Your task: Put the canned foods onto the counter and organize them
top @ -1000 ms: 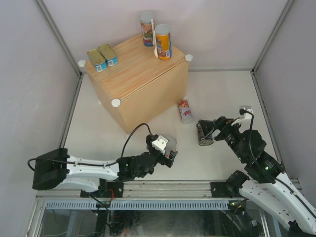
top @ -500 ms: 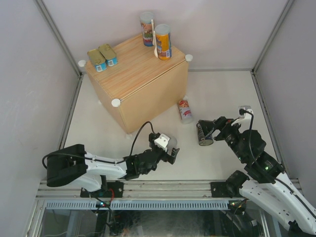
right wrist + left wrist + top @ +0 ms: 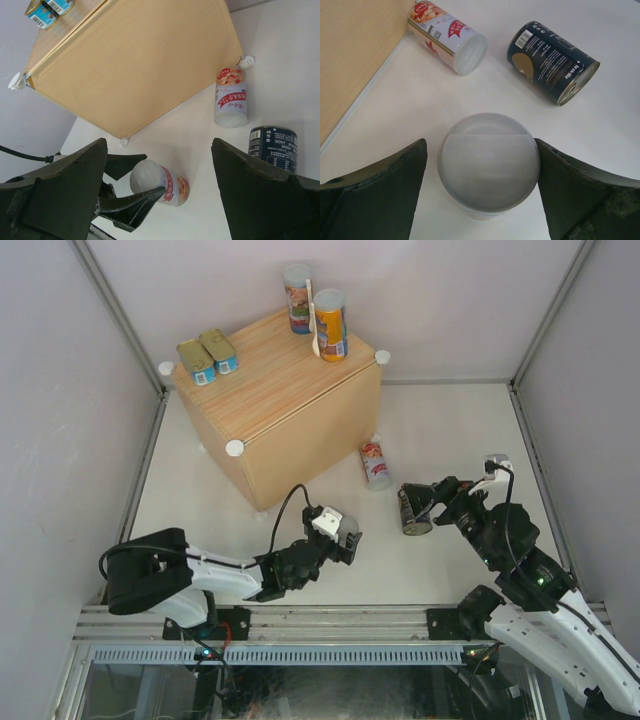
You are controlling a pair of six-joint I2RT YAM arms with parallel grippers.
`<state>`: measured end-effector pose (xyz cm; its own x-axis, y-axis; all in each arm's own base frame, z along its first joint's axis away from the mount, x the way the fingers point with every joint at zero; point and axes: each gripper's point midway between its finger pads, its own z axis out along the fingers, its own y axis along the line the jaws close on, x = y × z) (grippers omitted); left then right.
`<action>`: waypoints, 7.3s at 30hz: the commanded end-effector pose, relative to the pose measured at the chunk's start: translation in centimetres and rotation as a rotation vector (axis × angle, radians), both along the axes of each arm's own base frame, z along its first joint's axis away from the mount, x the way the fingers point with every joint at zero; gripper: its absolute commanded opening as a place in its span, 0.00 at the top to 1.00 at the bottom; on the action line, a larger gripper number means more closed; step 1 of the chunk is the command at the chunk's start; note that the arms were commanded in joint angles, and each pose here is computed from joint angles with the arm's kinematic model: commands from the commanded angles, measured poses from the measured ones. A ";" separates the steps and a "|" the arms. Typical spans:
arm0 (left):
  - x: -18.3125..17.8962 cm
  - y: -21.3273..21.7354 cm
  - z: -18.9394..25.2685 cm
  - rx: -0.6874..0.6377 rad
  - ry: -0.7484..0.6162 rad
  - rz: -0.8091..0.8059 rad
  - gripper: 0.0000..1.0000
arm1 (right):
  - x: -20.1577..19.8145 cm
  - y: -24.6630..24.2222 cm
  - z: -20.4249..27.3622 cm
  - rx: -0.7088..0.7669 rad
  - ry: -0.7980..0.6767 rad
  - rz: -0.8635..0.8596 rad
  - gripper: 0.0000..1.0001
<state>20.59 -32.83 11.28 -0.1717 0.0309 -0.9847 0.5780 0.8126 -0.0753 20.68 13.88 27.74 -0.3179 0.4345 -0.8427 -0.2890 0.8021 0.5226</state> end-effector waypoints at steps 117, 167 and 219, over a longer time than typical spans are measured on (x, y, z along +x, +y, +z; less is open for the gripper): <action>34.4 19.2 42.1 -0.176 -0.352 0.613 1.00 | -2.7 6.7 0.1 -0.034 -0.070 0.297 0.19; 36.5 19.4 39.6 -0.204 -0.293 0.601 0.07 | -1.9 8.1 -0.8 -0.046 -0.043 0.310 0.18; 4.6 7.9 33.9 -0.238 -0.222 0.240 0.11 | 16.1 4.2 -15.7 -0.454 0.229 -0.145 0.12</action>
